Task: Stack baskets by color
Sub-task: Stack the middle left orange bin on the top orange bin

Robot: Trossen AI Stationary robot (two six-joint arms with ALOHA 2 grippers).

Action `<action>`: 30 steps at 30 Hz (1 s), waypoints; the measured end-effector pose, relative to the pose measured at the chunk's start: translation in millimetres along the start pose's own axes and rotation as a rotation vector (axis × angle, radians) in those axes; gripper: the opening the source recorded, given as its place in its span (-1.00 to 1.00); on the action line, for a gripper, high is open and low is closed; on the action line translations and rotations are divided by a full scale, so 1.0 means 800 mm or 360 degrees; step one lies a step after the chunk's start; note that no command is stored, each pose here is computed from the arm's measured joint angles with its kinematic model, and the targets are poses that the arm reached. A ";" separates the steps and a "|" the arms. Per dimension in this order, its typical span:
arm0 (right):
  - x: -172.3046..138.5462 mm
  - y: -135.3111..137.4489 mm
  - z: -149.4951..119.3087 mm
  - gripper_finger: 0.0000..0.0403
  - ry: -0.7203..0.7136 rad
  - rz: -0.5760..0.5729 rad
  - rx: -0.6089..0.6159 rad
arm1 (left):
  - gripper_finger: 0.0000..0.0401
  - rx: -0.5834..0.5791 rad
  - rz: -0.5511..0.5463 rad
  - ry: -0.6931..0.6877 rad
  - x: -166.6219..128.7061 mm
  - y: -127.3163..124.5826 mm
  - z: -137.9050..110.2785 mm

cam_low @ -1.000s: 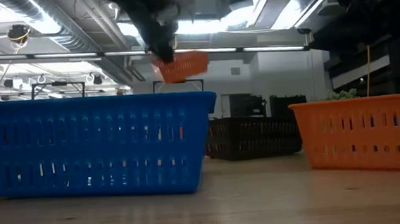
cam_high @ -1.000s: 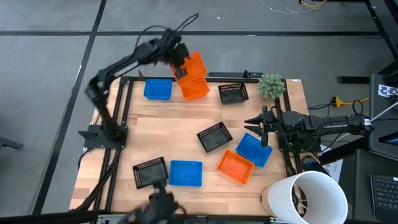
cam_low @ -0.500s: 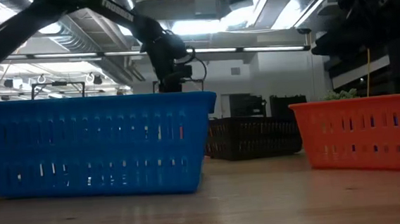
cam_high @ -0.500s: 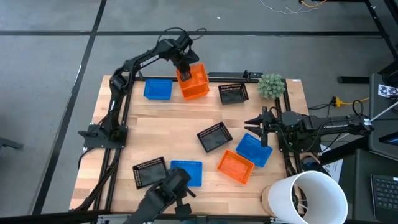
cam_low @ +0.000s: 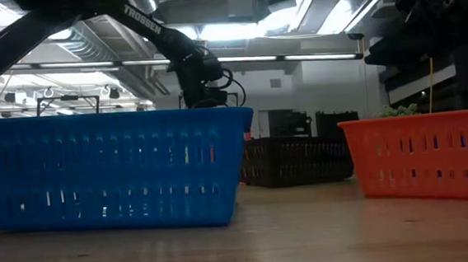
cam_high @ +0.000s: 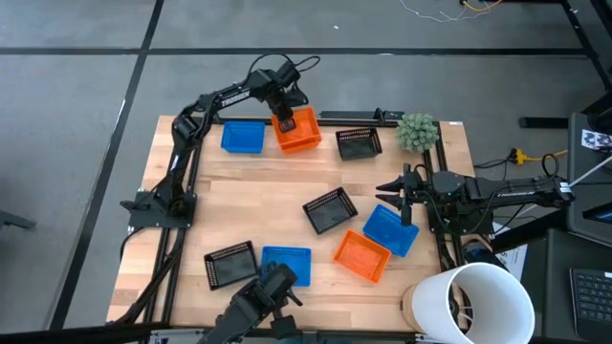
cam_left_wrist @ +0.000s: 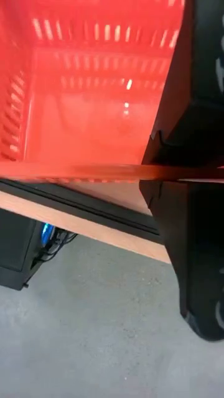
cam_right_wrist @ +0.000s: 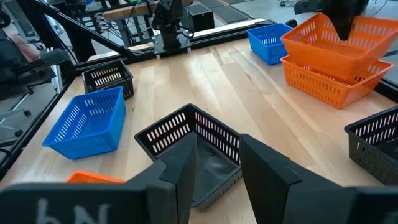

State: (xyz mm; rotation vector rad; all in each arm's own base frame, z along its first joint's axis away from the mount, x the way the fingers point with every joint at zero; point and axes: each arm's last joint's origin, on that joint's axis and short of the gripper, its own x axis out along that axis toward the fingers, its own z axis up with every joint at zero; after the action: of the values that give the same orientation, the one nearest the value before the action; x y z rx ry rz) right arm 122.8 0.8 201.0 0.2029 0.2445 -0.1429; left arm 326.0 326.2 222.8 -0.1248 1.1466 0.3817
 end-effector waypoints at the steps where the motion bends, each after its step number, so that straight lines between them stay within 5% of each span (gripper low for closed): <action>1: 0.000 0.000 0.000 -0.40 0.0000 0.0000 0.0000 | -1.00 -0.0003 -0.0006 -0.0006 0.001 0.000 0.000; 30: 0.000 0.000 0.000 -0.40 0.0004 0.0000 -0.0003 | -1.00 0.0017 -0.0131 0.0069 0.038 -0.012 -0.005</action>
State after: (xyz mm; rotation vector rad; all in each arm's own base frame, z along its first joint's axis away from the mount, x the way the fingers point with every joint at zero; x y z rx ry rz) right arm 122.7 0.8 200.8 0.2013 0.2472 -0.1424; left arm 336.4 323.4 192.4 -0.1713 1.1822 0.3010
